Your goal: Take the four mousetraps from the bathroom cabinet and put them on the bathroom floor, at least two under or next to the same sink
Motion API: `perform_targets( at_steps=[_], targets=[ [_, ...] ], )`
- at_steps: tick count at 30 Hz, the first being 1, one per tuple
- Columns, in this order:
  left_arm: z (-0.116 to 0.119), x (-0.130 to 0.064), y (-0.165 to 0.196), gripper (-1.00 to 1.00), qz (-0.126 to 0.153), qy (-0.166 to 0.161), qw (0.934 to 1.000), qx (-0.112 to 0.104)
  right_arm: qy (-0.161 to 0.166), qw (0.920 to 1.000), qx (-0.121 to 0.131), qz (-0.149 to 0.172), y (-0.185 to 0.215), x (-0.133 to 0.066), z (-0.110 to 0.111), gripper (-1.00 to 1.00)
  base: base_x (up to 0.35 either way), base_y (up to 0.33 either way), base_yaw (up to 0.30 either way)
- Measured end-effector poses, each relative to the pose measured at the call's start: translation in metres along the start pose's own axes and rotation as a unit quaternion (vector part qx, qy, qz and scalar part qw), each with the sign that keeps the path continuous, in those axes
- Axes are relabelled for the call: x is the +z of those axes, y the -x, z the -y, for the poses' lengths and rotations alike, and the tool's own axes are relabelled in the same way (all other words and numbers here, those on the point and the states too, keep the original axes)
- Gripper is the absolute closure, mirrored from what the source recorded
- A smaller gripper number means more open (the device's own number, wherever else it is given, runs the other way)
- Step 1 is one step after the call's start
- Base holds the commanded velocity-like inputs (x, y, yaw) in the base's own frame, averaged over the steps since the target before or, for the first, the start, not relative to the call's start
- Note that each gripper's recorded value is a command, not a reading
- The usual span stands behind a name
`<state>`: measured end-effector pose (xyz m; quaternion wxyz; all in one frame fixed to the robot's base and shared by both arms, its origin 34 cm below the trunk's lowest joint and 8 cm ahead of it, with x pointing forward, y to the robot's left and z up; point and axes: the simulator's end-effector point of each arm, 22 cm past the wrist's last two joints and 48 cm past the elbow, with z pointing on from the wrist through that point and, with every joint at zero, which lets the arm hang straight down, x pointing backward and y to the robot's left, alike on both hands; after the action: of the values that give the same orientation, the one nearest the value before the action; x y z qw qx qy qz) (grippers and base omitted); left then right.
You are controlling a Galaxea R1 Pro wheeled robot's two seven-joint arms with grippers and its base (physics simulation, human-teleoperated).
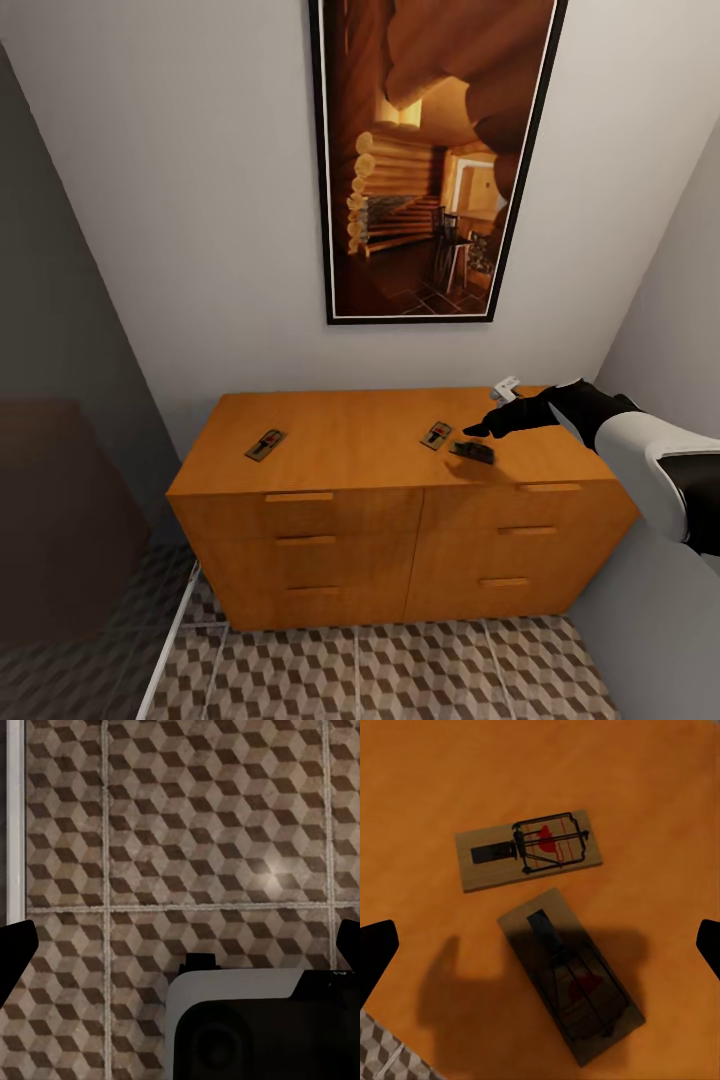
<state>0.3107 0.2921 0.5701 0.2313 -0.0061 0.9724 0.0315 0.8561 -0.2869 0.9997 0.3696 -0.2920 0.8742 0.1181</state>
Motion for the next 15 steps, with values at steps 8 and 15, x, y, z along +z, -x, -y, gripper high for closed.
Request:
perform_targets(
  at_steps=[8, 15],
  targets=[
    [0.0, 0.0, 0.0001, -1.0, 0.0, 0.0, 1.0, 0.0, -0.002, 1.0, 0.001, -0.001, -0.0013, -0.0006, 0.0016, -1.0, 0.0, 0.0, 0.0],
    [0.0, 0.0, 0.0001, -1.0, 0.0, 0.0, 1.0, 0.0, -0.005, 1.0, 0.001, -0.001, -0.002, -0.0006, 0.003, -1.0, 0.0, 0.0, 0.0]
  ],
)
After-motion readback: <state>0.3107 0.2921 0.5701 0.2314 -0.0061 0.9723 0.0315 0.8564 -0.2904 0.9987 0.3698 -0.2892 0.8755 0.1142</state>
